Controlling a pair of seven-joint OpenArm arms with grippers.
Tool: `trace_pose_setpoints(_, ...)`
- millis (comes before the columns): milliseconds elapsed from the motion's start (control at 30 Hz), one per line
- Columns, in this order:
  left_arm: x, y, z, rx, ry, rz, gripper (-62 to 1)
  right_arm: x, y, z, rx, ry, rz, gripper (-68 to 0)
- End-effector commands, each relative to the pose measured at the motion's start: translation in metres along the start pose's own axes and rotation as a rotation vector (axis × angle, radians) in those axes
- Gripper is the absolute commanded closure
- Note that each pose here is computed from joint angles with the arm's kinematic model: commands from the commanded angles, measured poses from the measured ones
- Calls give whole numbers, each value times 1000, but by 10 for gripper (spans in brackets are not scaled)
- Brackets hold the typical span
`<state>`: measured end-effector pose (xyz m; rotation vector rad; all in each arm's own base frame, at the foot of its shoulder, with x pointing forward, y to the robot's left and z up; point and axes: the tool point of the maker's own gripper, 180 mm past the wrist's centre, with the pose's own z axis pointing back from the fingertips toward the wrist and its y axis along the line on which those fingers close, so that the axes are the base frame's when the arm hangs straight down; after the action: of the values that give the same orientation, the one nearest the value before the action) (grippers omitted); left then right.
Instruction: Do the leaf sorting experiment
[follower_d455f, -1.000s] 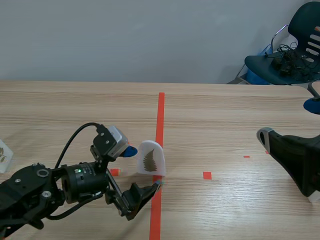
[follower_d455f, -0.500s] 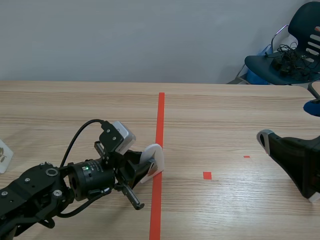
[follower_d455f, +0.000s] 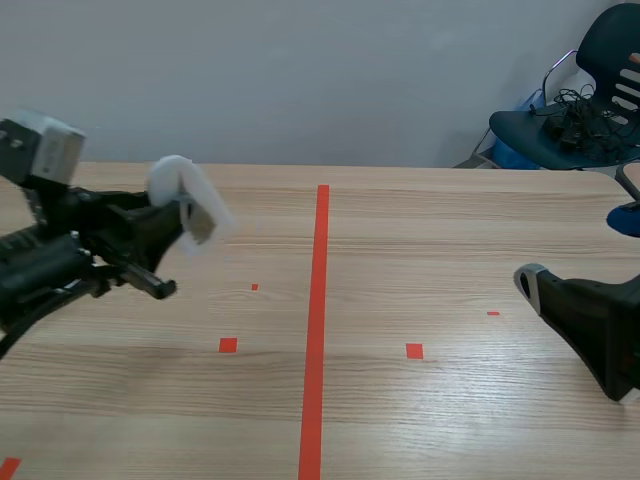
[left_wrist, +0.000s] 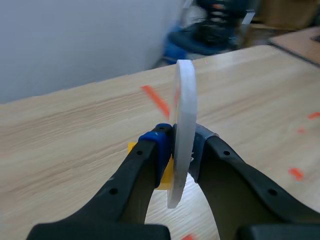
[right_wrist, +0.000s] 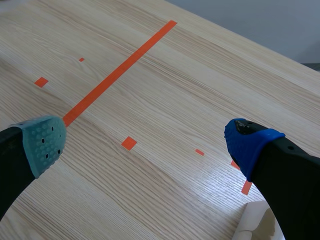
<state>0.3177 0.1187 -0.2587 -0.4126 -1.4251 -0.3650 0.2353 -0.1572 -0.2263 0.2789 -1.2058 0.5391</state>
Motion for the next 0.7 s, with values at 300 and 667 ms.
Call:
trace_pose_setpoints(300,-59,124,57,450,99,74,-53,6,-2,-1,-6,-28,-4,-679)
trace_pose_setpoints(667,-86,184,79,648,127,108,-53,6,-2,-1,-6,-28,-4,-679)
